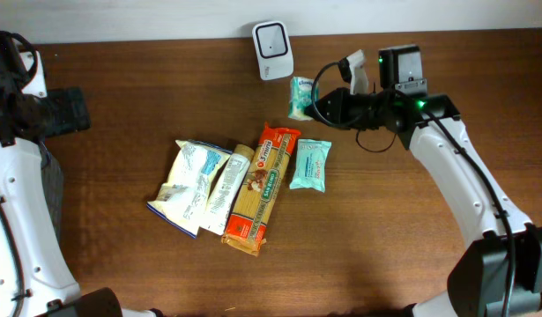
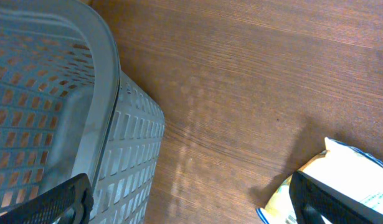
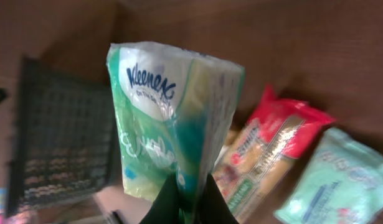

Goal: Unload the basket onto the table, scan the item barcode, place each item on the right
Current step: 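Hold the pack under the scanner, then carry it right and release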

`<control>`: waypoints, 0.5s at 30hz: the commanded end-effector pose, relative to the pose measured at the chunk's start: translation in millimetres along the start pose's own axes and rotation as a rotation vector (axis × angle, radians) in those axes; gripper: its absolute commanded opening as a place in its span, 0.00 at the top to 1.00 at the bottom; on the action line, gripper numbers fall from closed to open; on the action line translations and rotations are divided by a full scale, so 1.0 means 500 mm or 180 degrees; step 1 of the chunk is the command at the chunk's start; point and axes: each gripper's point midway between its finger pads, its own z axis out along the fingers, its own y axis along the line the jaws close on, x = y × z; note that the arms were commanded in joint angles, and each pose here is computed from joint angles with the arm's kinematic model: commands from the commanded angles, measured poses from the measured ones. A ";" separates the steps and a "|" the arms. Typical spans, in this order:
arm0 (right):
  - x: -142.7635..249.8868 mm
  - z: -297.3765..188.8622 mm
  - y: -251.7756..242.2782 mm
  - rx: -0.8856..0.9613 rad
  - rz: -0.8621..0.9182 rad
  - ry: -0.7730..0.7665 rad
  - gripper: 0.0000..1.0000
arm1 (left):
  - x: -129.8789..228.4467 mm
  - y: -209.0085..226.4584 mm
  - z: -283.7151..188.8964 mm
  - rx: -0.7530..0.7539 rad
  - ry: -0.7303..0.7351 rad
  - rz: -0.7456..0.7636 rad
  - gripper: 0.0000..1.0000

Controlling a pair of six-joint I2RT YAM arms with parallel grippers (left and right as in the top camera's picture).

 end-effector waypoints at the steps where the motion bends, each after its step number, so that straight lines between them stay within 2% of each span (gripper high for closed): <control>1: -0.082 -0.041 -0.004 0.0954 -0.0694 -0.0150 0.96 | -0.004 0.008 -0.013 -0.0041 -0.0057 -0.0015 0.01; 4: -0.160 -0.057 0.011 0.1631 -0.1103 -0.0267 0.96 | -0.004 0.008 -0.013 -0.0041 -0.0057 -0.0015 0.01; 7: -0.249 -0.021 0.003 0.2204 -0.1574 -0.0578 0.96 | -0.004 0.008 -0.013 -0.0041 -0.0057 -0.0015 0.01; 9: -0.283 0.023 -0.025 0.2570 -0.1940 -0.0660 0.96 | -0.004 0.008 -0.013 -0.0041 -0.0057 -0.0015 0.01; 11: -0.303 0.098 -0.070 0.2943 -0.2465 -0.0561 0.96 | -0.004 0.008 -0.013 -0.0041 -0.0057 -0.0015 0.01; 15: -0.338 0.186 -0.155 0.3561 -0.3201 -0.0429 0.96 | -0.004 0.008 -0.013 -0.0041 -0.0057 -0.0015 0.01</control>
